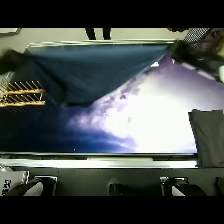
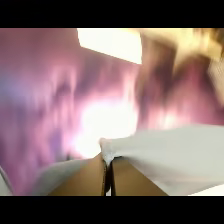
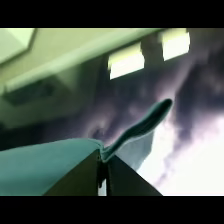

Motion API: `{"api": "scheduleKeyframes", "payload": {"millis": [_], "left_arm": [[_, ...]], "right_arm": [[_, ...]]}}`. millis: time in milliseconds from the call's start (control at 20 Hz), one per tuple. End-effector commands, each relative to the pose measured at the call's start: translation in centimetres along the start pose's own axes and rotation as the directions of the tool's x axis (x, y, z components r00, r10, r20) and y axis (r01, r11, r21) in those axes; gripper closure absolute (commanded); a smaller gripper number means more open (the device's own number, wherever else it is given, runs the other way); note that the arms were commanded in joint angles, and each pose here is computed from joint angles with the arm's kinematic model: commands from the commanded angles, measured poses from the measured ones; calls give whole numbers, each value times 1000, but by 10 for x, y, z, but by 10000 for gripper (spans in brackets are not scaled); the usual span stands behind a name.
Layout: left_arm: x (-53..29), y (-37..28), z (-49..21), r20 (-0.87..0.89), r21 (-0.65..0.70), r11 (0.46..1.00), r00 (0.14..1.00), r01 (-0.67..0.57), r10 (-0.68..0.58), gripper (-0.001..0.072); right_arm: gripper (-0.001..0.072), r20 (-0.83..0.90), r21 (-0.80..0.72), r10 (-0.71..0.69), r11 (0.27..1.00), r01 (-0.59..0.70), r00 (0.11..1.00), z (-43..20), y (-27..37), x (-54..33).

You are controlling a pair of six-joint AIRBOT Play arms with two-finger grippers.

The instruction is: Fold the clothes and pants, and hang the long-sleeved shirts on hangers.

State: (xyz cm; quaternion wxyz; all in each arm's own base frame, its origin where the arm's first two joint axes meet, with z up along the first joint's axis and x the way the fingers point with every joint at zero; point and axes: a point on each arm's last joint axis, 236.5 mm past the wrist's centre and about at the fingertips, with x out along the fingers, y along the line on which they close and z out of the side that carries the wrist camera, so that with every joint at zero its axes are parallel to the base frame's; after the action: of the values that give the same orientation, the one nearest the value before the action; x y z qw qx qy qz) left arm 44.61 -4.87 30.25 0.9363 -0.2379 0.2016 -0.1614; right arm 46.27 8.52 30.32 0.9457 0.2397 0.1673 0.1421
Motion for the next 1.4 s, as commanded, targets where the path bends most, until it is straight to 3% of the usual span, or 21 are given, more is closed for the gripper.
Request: {"api": "scheduleKeyframes", "payload": {"millis": [0, 250, 500, 700, 900, 1100, 1350], "left_arm": [[-102, -68, 77, 265, 154, 988, 964, -15, -27, 695], [-205, -115, 87, 450, 159, 984, 893, -78, -2, 694], [-218, -117, 86, 473, 158, 982, 881, -102, 15, 694], [-148, -71, 75, 334, 116, 987, 940, -109, 65, 692], [-12, 4, 4, -16, 60, 992, 994, -111, 112, 692], [110, 83, -101, -325, -6, 988, 934, -157, 146, 692], [193, 135, -212, -516, -126, 969, 848, -212, 118, 692]], "right_arm": [[681, 254, -147, 11, 989, 27, 967, 66, 45, -115], [681, 460, -159, 98, 987, -26, 882, 88, 101, -249], [681, 500, -108, 121, 991, -77, 857, 89, 111, -276], [680, 363, -39, 24, 999, -11, 931, 80, 70, -188], [679, 56, 97, -124, 988, 118, 991, 18, -21, -28], [679, -249, 256, -190, 933, 254, 950, -96, -115, 99], [678, -448, 429, -170, 821, 378, 878, -214, -181, 168]]}}
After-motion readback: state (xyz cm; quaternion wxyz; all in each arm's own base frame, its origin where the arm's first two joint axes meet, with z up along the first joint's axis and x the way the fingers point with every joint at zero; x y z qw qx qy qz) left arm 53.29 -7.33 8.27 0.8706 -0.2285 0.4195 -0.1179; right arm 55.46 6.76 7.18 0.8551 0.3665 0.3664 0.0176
